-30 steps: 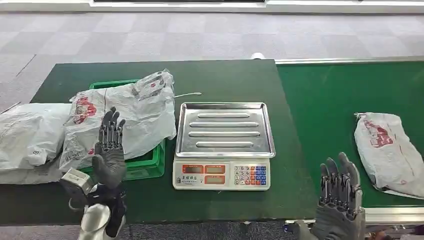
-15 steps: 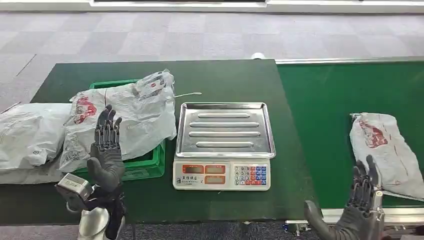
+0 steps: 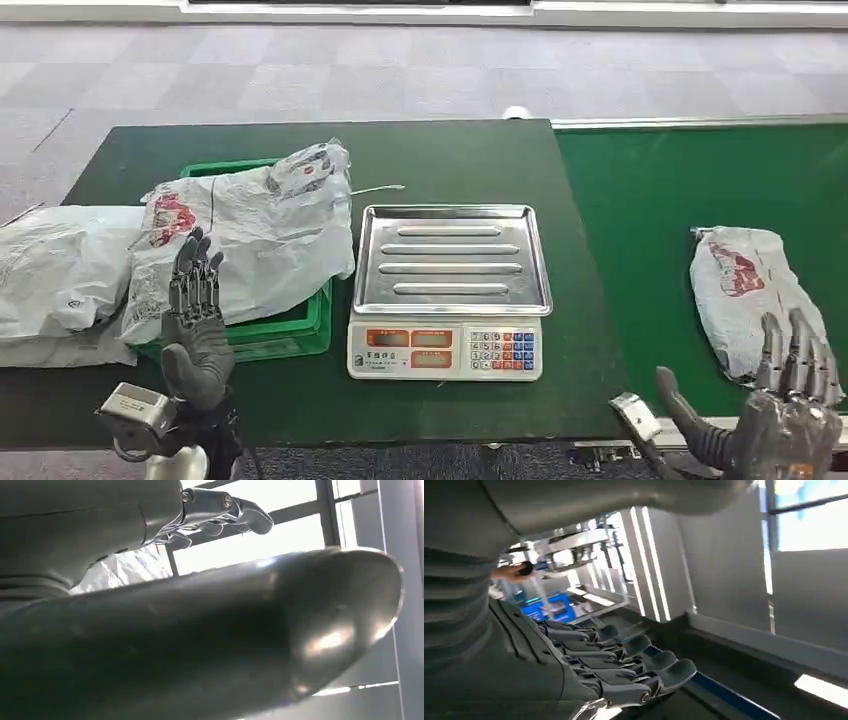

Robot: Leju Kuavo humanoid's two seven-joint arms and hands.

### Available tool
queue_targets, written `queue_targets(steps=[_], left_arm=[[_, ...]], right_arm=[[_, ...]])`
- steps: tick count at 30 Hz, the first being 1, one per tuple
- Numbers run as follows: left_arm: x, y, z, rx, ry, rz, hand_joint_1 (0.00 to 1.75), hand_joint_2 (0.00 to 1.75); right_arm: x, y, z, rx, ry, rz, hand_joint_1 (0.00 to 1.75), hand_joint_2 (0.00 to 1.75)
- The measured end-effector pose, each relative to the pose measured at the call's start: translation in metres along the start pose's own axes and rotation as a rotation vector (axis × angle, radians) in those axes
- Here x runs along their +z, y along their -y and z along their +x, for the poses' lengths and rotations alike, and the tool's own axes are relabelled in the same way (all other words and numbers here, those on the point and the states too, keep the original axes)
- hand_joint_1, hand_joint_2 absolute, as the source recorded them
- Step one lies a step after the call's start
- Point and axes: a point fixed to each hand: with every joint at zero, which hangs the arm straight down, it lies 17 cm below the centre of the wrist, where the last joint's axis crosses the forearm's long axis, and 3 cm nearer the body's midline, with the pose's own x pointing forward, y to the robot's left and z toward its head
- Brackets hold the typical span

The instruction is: Moved the parcel from conveyor to table for the left to box.

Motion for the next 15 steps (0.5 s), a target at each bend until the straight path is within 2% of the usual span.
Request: queue_targets(steps=[3, 5, 7, 8, 10, 15], left_arm=[[0.002, -0.001, 0.000, -0.013, -0.002, 0.002, 0.00, 0.00], [0.002, -0.001, -0.002, -0.035, 0.000, 0.001, 0.00, 0.00], [0.003, -0.001, -0.003, -0.051, -0.005, -0.002, 0.00, 0.00], [0.004, -0.002, -0.004, -0.054, -0.008, -0.001, 0.00, 0.00], [0.004, -0.002, -0.005, -0.056, -0.009, -0.001, 0.00, 0.00], [0.005, -0.002, -0.005, -0.058, -0.011, -0.003, 0.00, 0.00]], right_arm=[[-0.017, -0.024, -0.038, 0.057, -0.053, 0.055, 0.00, 1.75], [-0.041, -0.045, -0.069, 0.098, -0.175, 0.102, 0.00, 1.75], [-0.049, -0.053, -0.082, 0.115, -0.349, 0.101, 0.00, 1.75], [-0.051, -0.059, -0.070, 0.118, -0.335, 0.111, 0.00, 1.75], [-0.049, -0.075, -0.036, 0.128, -0.187, 0.150, 0.00, 1.75], [-0.046, -0.090, -0.010, 0.171, -0.018, 0.177, 0.00, 1.75]])
